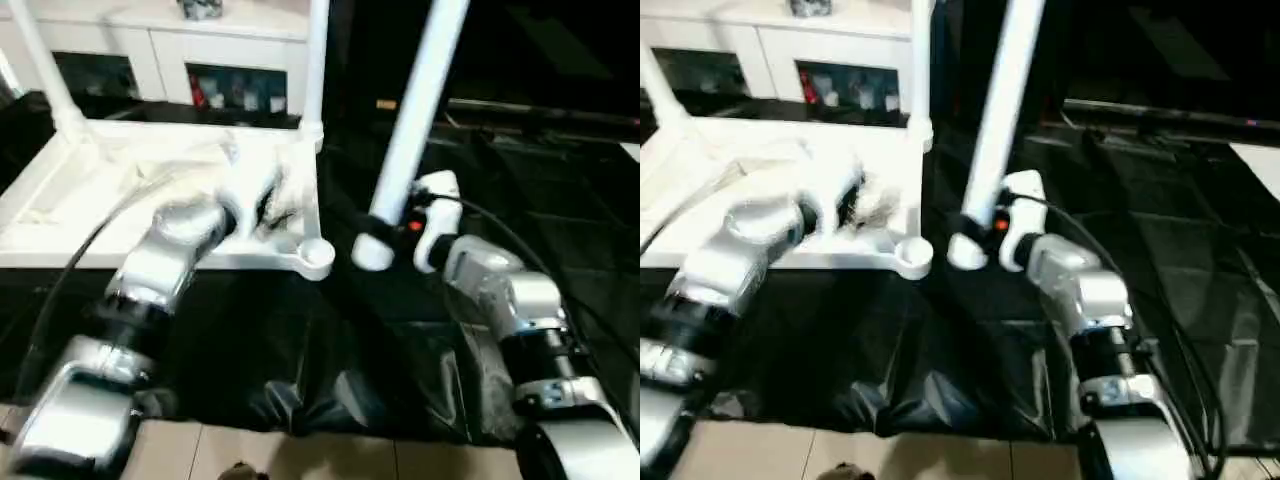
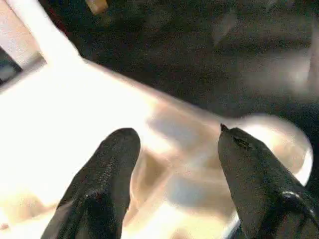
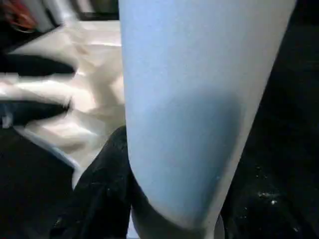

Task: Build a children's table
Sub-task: Pick table leg

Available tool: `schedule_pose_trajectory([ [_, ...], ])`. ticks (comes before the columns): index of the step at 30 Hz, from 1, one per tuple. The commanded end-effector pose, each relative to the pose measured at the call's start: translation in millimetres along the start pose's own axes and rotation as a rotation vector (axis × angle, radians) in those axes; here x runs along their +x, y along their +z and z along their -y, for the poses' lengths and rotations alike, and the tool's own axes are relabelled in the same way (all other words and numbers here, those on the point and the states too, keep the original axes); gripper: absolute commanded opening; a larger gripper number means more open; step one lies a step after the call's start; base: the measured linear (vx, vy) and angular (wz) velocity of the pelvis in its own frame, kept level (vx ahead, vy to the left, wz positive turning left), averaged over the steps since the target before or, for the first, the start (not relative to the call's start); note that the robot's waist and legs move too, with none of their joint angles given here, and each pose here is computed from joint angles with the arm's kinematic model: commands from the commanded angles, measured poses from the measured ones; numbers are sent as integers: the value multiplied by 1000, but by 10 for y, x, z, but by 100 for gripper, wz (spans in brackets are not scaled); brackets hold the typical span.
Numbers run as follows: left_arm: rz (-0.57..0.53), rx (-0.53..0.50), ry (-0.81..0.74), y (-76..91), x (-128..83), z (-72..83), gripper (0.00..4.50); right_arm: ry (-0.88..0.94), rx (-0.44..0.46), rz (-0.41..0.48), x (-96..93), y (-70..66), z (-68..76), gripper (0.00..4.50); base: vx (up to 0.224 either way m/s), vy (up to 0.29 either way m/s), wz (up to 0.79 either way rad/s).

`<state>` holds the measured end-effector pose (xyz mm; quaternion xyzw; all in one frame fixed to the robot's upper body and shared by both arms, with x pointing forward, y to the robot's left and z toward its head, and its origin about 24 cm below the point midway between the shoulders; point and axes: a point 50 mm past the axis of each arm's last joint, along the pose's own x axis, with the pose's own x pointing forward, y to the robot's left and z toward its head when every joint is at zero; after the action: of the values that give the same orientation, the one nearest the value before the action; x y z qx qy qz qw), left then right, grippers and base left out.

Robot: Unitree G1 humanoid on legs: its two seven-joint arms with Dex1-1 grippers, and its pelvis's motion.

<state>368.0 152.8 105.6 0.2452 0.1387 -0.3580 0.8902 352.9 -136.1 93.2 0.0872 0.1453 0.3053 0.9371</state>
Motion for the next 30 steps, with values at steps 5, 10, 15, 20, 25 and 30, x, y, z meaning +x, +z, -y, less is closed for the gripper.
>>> schedule_pose_trajectory([
  [5,-131,127,-108,-98,22,-58,297,-31,-26,25,-65,66,55,190,0,0,0],
  [10,-221,194,-112,-173,49,-158,297,-44,-28,25,-83,54,63,190,0,0,0],
  [15,-257,172,-214,-231,20,-139,297,-46,-29,23,-92,44,59,190,0,0,0],
  [20,-216,131,-243,-213,33,-136,297,-47,-30,18,-88,37,58,190,0,0,0],
  [25,-128,66,-223,-101,40,-182,297,-44,-33,15,-85,41,54,190,0,0,0],
  [30,-108,36,-273,-63,1,-207,297,-40,-41,8,-84,36,49,190,0,0,0],
])
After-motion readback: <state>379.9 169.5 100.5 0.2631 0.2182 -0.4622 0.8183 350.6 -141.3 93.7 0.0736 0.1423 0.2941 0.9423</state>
